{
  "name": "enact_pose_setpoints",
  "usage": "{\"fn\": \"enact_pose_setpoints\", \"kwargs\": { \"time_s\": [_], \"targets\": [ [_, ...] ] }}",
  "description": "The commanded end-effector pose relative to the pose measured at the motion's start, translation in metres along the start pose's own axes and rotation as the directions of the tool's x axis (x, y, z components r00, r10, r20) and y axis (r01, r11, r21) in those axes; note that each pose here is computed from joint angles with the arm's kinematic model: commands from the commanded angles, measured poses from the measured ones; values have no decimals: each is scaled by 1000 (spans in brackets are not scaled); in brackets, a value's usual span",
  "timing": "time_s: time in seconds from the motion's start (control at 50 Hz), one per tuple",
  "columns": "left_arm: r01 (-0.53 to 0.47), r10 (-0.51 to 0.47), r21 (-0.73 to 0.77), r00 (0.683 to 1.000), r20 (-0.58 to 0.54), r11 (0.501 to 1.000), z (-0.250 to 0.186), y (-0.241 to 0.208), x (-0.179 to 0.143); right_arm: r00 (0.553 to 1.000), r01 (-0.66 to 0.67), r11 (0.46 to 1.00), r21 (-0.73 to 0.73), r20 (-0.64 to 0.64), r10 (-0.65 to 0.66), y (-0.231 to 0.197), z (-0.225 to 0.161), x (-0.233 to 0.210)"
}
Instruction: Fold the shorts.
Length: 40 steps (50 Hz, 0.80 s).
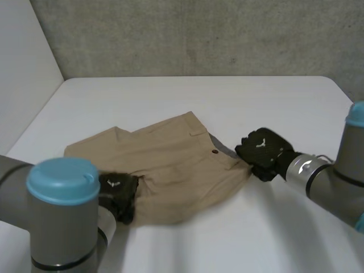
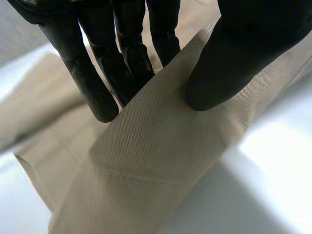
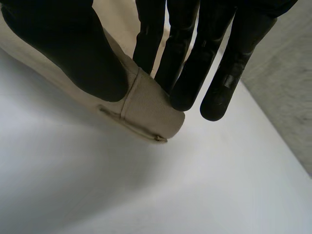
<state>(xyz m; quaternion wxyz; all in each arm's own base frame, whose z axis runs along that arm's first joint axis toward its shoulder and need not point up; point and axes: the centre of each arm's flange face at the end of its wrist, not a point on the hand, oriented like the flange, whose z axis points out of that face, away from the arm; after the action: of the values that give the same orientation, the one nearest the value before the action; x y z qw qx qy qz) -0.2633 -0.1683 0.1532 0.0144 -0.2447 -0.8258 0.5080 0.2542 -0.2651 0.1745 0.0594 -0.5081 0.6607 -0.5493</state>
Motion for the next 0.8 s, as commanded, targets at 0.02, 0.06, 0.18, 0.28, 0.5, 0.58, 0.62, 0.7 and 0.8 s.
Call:
{"fn": "enact_pose_setpoints", "kwargs": {
  "time_s": [0.02,0.06,0.18,0.28,0.5,0.58,0.62,0.7,0.8],
  "targets": [
    [-25,19,230,999,30,973,-31,-65,-17,998,-20,999,-33,-58,18,-27,-33,26],
    [-22,15,323,1000,26,946,-47,-91,-21,996,-7,1000,-9,-91,6,-48,-48,38],
    [5,15,431,999,-43,902,-74,-132,-30,983,20,1000,21,-183,-16,-87,-87,54],
    [-3,24,316,998,-63,949,-45,-128,-42,985,4,1000,-19,-173,-7,-85,-93,49],
    [-7,14,326,1000,-19,945,48,-162,-52,972,57,998,33,-231,-47,-87,-25,49],
    [-49,13,525,997,71,849,52,-223,-77,896,130,967,217,-444,-21,-125,-11,82],
    [-73,-2,635,993,118,769,45,-253,-85,847,166,935,315,-530,29,-144,-12,98],
    [-101,-67,816,984,168,569,16,-305,-95,729,269,804,530,-658,190,-184,-26,130],
    [-96,-81,861,984,157,499,-17,-318,-95,696,321,745,584,-680,233,-197,-46,132]
  ]
}}
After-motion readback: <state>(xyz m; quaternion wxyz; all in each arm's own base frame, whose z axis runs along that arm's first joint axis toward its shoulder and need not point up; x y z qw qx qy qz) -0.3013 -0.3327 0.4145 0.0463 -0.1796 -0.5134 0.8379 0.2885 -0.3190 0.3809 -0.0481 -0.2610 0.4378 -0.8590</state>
